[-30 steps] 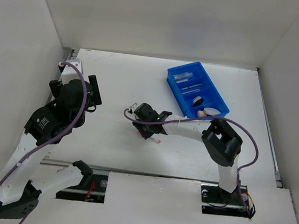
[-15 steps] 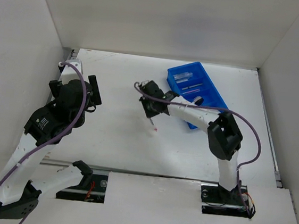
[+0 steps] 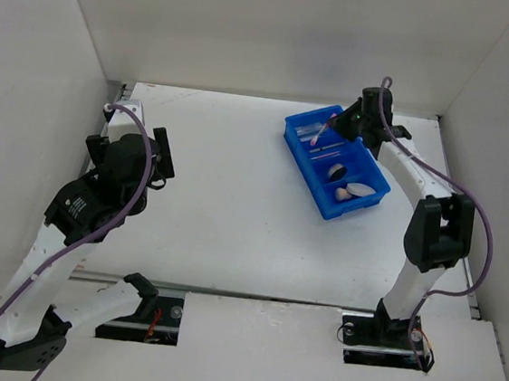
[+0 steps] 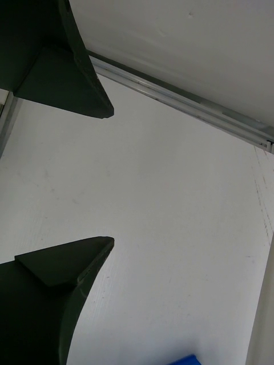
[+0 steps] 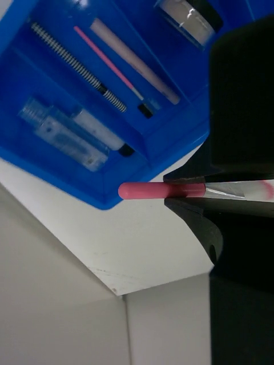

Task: Organize the makeup

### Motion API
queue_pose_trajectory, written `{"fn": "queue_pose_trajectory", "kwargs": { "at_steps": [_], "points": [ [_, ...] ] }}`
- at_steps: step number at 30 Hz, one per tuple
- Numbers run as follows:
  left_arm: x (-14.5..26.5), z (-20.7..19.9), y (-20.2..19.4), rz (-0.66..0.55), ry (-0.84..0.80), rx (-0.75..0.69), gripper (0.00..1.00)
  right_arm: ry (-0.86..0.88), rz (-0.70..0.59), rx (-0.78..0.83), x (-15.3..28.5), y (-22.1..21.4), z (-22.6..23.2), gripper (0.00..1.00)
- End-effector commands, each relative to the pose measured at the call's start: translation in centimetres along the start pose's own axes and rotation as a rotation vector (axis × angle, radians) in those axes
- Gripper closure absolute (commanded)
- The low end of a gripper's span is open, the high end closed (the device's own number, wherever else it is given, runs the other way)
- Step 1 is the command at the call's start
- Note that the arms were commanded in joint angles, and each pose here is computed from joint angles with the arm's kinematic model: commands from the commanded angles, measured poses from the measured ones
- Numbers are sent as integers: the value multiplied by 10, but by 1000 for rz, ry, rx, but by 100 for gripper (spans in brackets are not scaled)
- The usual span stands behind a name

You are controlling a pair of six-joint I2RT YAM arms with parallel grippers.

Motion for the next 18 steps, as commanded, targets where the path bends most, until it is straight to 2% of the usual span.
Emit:
{"fn": "queue_pose_trajectory", "kwargs": {
  "at_steps": [1, 4, 8, 18],
  "points": [
    [4, 0, 12, -44, -5, 25, 18, 106, 17, -205, -4, -2, 12, 99],
    [4, 0, 12, -44, -5, 25, 18, 62, 22, -286, -17, -1, -2, 99],
    [3, 0, 10, -39, -1, 27, 18, 17, -36, -384, -22, 6, -13, 99],
    [2, -1, 10, -34, 3, 20, 18, -166, -94, -466, -30, -1, -48, 99]
  ]
}}
Point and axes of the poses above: each gripper's point midway between its finger pads, its own x axis back along the fingers, its own z axis along the line the jaws close on, y = z × x, the point moved 7 cm from there along x, back along the fingers, and after that the axes turned 14 degrees about x, right-handed, at the moved point
